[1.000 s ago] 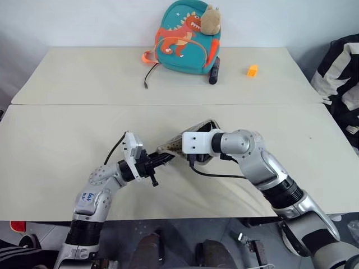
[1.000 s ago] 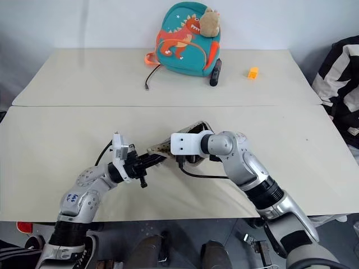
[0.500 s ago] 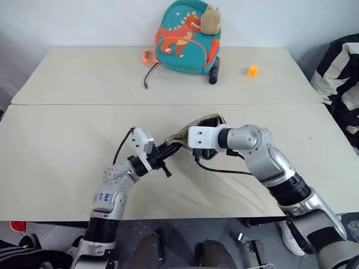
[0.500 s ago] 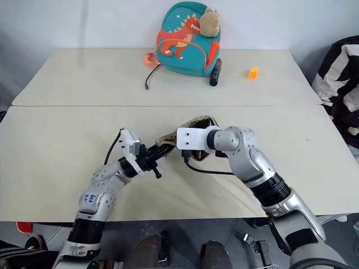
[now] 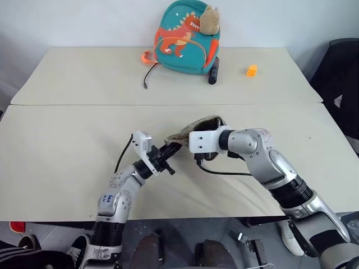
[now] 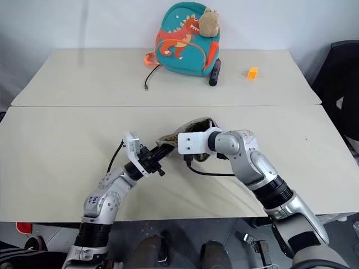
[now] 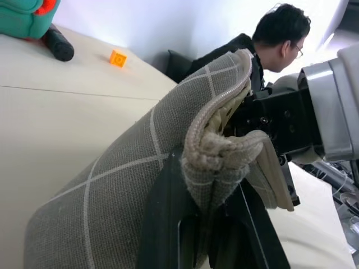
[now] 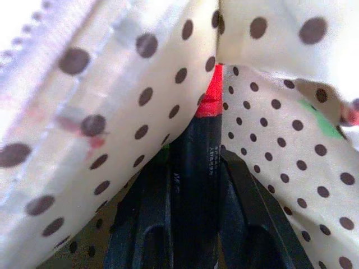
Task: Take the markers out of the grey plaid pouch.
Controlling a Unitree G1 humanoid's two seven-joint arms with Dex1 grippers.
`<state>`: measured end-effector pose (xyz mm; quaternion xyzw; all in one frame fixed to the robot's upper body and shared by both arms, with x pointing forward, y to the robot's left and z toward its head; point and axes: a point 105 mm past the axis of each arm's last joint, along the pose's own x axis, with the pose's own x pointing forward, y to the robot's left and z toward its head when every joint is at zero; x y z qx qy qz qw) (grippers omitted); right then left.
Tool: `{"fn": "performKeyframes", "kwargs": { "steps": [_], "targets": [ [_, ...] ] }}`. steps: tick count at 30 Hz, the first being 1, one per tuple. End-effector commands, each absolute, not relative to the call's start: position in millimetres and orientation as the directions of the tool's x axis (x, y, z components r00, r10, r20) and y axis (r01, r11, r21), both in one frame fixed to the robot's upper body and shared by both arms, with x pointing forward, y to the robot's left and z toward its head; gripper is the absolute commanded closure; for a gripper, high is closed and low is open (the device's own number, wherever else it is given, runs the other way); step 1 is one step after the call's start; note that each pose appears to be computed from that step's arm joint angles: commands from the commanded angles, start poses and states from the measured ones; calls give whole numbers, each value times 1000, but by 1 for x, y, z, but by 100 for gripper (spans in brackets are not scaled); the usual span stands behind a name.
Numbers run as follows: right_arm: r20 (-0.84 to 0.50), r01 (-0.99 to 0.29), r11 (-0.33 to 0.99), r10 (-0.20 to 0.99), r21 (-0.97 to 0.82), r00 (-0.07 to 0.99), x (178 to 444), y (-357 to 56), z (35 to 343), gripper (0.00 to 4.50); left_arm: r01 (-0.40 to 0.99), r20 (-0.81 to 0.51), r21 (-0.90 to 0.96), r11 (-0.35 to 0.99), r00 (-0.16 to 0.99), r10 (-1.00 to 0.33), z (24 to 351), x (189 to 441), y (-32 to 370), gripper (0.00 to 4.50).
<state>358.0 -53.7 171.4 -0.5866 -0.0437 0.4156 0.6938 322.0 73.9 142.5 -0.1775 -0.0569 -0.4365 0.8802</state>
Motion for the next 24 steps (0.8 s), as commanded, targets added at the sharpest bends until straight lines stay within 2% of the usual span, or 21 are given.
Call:
{"fn": "performKeyframes", "kwargs": {
  "steps": [1, 3, 6, 7, 8, 9, 11, 12, 15, 20, 24],
  "targets": [
    [-422, -499, -88, 670, -862, 611, 349, -47, 182, 380, 781, 224, -105, 616, 622, -750, 151, 322, 88, 450],
    [-414, -522, -47, 671, -852, 616, 352, -53, 188, 380, 785, 214, -80, 614, 616, -759, 151, 322, 89, 450],
    [-379, -476, -31, 651, -879, 658, 361, -61, 204, 380, 780, 199, -56, 624, 621, -758, 154, 325, 92, 450],
    [-366, -523, 39, 671, -851, 645, 360, -59, 207, 380, 797, 150, 56, 601, 588, -795, 150, 321, 88, 450],
    [-375, -608, 107, 699, -787, 609, 355, -55, 204, 380, 823, 94, 181, 538, 530, -843, 146, 314, 82, 450],
    [-416, -685, 88, 736, -723, 534, 344, -50, 196, 380, 839, 44, 267, 475, 481, -875, 142, 309, 78, 450],
    [-466, -750, 35, 764, -661, 446, 331, -45, 187, 380, 847, 2, 334, 413, 437, -899, 137, 304, 75, 450],
    [-415, -751, 114, 775, -650, 477, 336, -44, 193, 380, 837, 7, 360, 412, 440, -898, 138, 305, 77, 450],
    [-371, -750, 202, 770, -630, 519, 343, -45, 200, 380, 817, -74, 486, 309, 391, -917, 126, 299, 79, 450],
    [-396, -782, 231, 759, -579, 517, 341, -48, 190, 380, 798, -24, 469, 377, 438, -899, 127, 304, 83, 450],
    [-406, -763, 157, 771, -627, 491, 335, -51, 190, 380, 782, 109, 325, 532, 527, -843, 142, 317, 93, 450]
  ]
}}
